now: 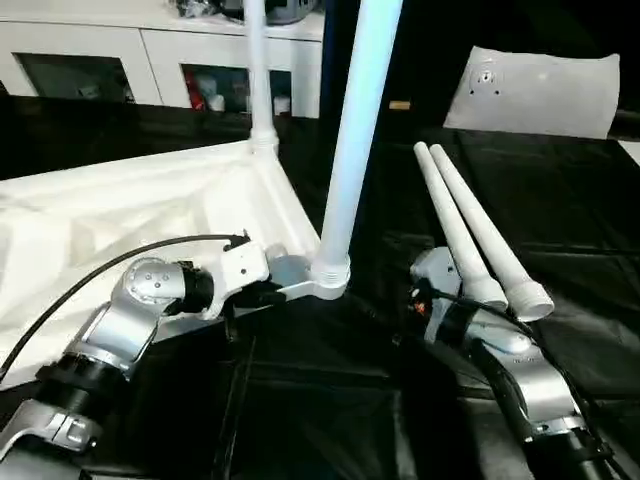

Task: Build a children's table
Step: Rotate leg to tighten

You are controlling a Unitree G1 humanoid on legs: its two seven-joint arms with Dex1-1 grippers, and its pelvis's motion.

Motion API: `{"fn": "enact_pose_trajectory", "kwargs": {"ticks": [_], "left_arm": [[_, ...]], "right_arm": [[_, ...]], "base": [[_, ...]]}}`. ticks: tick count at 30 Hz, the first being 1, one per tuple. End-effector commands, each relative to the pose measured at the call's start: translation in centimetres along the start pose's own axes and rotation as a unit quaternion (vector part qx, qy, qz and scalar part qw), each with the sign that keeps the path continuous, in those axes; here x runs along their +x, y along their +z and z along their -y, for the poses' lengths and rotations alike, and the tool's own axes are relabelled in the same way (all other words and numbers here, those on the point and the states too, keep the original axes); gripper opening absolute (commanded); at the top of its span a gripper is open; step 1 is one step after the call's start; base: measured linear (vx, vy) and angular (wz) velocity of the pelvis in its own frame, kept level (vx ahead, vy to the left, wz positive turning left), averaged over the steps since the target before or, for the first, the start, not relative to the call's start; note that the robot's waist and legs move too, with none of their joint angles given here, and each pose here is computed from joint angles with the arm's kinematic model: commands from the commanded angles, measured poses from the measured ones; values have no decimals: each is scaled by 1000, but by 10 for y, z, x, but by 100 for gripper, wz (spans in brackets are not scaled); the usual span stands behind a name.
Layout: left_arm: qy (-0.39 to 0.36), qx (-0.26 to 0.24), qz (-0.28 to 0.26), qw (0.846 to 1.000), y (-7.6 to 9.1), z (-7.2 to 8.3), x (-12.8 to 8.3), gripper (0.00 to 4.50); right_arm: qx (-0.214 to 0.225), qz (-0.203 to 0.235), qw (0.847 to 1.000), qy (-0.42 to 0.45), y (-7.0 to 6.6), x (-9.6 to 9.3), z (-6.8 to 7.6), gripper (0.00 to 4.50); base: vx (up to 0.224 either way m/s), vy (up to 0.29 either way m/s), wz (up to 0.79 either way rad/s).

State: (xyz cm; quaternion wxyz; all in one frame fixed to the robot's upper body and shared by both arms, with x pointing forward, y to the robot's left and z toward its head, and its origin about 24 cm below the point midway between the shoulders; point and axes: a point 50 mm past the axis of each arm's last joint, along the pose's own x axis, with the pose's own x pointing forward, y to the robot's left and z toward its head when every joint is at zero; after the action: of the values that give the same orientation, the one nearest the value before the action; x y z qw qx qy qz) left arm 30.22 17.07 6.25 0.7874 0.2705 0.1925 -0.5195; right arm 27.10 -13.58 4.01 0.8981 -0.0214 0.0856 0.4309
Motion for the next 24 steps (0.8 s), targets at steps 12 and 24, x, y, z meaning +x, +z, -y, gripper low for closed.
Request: {"fn": "enact_pose_trajectory", "kwargs": {"ticks": [12,24], "left_arm": [[39,-67,-34,996,-18,-3,10,98],[20,-79,-30,996,-15,-6,15,27]], "right_arm": [[6,6,999,43,5,0,-12,450],[-6,-3,1000,16,7,-1,-9,450]], "base": [[0,0,0],[0,0,0]]}}
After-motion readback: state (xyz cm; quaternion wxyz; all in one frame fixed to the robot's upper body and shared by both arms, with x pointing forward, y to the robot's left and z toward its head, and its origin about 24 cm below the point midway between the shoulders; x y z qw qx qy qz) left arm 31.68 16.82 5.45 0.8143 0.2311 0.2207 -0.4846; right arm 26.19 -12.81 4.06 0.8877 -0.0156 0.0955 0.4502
